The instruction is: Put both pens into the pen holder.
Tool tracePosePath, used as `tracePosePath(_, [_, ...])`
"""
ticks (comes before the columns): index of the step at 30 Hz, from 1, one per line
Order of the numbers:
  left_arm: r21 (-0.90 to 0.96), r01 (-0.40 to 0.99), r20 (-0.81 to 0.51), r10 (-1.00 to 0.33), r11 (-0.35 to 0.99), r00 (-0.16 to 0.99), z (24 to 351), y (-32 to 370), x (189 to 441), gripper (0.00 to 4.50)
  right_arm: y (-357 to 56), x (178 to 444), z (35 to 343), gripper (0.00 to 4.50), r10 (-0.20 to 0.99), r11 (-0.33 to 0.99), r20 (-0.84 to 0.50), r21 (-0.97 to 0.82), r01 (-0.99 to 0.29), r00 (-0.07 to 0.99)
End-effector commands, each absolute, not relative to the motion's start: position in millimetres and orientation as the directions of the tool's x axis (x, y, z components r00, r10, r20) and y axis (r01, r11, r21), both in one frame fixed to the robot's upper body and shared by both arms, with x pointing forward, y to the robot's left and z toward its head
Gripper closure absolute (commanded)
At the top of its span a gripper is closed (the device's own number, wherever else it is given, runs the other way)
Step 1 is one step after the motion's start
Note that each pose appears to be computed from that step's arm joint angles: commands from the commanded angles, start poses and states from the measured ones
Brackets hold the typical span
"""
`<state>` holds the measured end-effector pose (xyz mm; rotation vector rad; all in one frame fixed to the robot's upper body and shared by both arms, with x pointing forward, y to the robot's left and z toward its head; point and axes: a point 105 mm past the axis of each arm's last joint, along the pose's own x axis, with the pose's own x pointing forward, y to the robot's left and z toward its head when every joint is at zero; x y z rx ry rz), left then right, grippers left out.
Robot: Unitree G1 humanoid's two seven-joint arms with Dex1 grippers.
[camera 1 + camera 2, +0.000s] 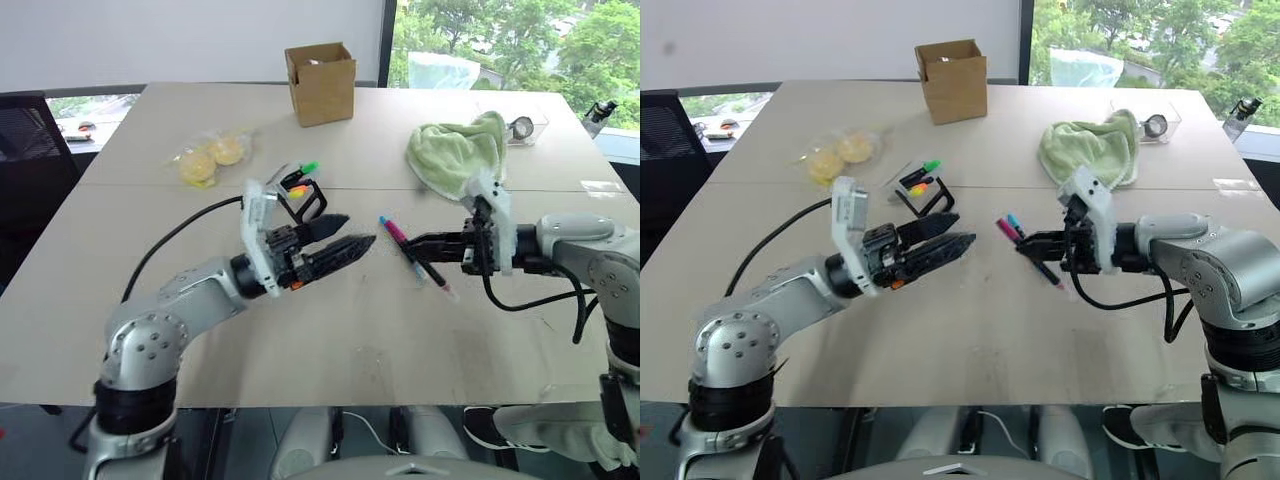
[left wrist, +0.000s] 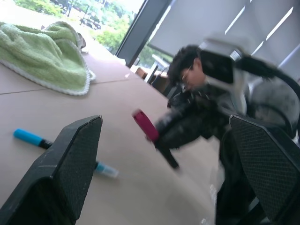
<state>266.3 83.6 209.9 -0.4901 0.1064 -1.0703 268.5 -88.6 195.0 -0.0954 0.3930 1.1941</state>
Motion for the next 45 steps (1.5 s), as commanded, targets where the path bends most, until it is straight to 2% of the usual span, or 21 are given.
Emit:
tracePosePath(1, [-0.460, 0.810, 0.164, -0.862, 0.363, 0.480, 216, 77, 267, 0.00, -84, 260, 211, 4.46, 0.900, 0.355, -0.306, 0.095, -0.930, 0.312])
tracePosePath(3, [-0.457, 0.816, 0.149, -0.875, 0.353, 0.461, 214, 74, 266, 0.00, -80, 257, 212, 4.46, 0.903, 0.349, -0.298, 0.091, -0.933, 0.309])
tracePosePath(5, [-0.466, 0.819, 0.145, -0.884, 0.335, 0.444, 212, 71, 265, 0.54, -77, 256, 215, 4.50, 0.907, 0.345, -0.287, 0.087, -0.934, 0.308])
tracePosePath(7, [-0.469, 0.824, 0.146, -0.893, 0.317, 0.426, 211, 69, 263, 1.33, -75, 257, 217, 4.50, 0.909, 0.348, -0.276, 0.085, -0.934, 0.314])
tracePosePath(13, [-0.486, 0.829, 0.155, -0.906, 0.278, 0.395, 209, 62, 260, 4.19, -68, 257, 225, 4.50, 0.919, 0.343, -0.235, 0.079, -0.936, 0.317])
tracePosePath(14, [-0.488, 0.829, 0.154, -0.907, 0.275, 0.391, 208, 61, 260, 4.48, -66, 257, 226, 4.50, 0.921, 0.338, -0.231, 0.078, -0.938, 0.313])
tracePosePath(18, [-0.500, 0.834, 0.152, -0.924, 0.234, 0.350, 206, 55, 253, 4.48, -64, 256, 229, 4.50, 0.925, 0.332, -0.224, 0.076, -0.940, 0.308])
tracePosePath(23, [-0.501, 0.824, 0.134, -0.916, 0.265, 0.377, 201, 56, 256, 4.48, -62, 255, 231, 4.50, 0.928, 0.322, -0.223, 0.075, -0.944, 0.298])
tracePosePath(29, [-0.486, 0.822, 0.120, -0.909, 0.297, 0.399, 198, 58, 258, 1.85, -63, 256, 232, 4.50, 0.927, 0.321, -0.229, 0.074, -0.944, 0.297])
tracePosePath(36, [-0.483, 0.822, 0.133, -0.902, 0.303, 0.410, 198, 57, 259, 1.85, -62, 254, 233, 4.50, 0.931, 0.307, -0.230, 0.070, -0.949, 0.284])
tracePosePath(39, [-0.485, 0.823, 0.140, -0.903, 0.295, 0.406, 200, 57, 260, 2.65, -62, 253, 233, 4.50, 0.931, 0.303, -0.236, 0.067, -0.951, 0.280])
tracePosePath(43, [-0.499, 0.826, 0.167, -0.907, 0.261, 0.388, 205, 57, 257, 4.46, -62, 254, 231, 4.50, 0.928, 0.307, -0.242, 0.063, -0.950, 0.284])
tracePosePath(45, [-0.504, 0.827, 0.180, -0.906, 0.249, 0.382, 207, 57, 257, 4.46, -63, 254, 230, 4.50, 0.927, 0.308, -0.243, 0.061, -0.949, 0.285])
